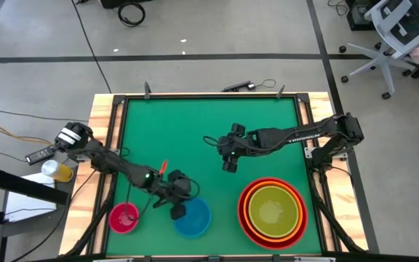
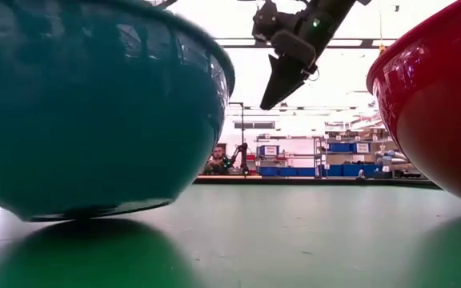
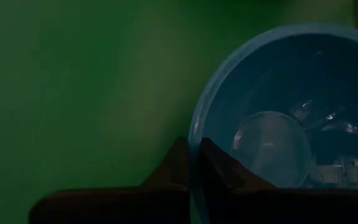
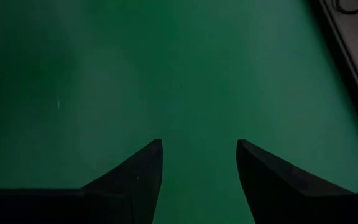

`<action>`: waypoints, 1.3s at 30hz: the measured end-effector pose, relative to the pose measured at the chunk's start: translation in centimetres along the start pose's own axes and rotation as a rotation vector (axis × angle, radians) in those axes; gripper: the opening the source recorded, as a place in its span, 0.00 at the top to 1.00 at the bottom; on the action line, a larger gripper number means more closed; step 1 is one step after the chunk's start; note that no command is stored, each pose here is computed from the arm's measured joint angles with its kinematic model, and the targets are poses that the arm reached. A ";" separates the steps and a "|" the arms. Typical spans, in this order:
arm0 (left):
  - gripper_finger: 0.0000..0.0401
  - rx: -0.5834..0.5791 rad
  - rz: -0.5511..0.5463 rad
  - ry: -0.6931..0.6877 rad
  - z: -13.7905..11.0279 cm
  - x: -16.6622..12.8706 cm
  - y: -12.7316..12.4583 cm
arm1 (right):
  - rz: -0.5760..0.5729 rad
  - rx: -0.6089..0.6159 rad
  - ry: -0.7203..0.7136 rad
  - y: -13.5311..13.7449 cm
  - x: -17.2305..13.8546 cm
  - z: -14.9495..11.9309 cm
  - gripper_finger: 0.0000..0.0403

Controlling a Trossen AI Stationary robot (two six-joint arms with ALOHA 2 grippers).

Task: Nest bowls inside each other
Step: Stack the blue bowl on top of the green bowl

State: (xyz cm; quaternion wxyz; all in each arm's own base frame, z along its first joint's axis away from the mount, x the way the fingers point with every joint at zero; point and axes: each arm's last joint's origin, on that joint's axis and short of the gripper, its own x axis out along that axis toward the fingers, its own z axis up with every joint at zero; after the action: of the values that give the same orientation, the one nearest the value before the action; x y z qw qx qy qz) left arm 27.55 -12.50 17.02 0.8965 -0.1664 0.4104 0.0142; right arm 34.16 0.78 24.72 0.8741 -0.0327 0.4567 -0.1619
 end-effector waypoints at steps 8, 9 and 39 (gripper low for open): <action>0.97 0.171 0.111 0.064 5.6 -2.3 0.1 | 0.031 0.130 0.028 -1.6 -5.6 0.3 0.49; 0.97 0.183 0.116 0.055 6.3 -2.6 0.2 | 0.051 0.162 0.036 -1.9 -6.5 0.0 0.50; 0.97 -0.006 0.203 -0.316 14.7 -4.3 5.1 | 0.032 -0.007 -0.028 1.6 -8.3 -0.6 0.43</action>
State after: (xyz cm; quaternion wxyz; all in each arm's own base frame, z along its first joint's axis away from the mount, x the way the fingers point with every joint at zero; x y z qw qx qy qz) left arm 34.67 -2.63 27.67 0.9433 -0.1224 0.2791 0.1315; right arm 29.69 4.94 30.57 0.8829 -0.0307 0.4453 -0.1459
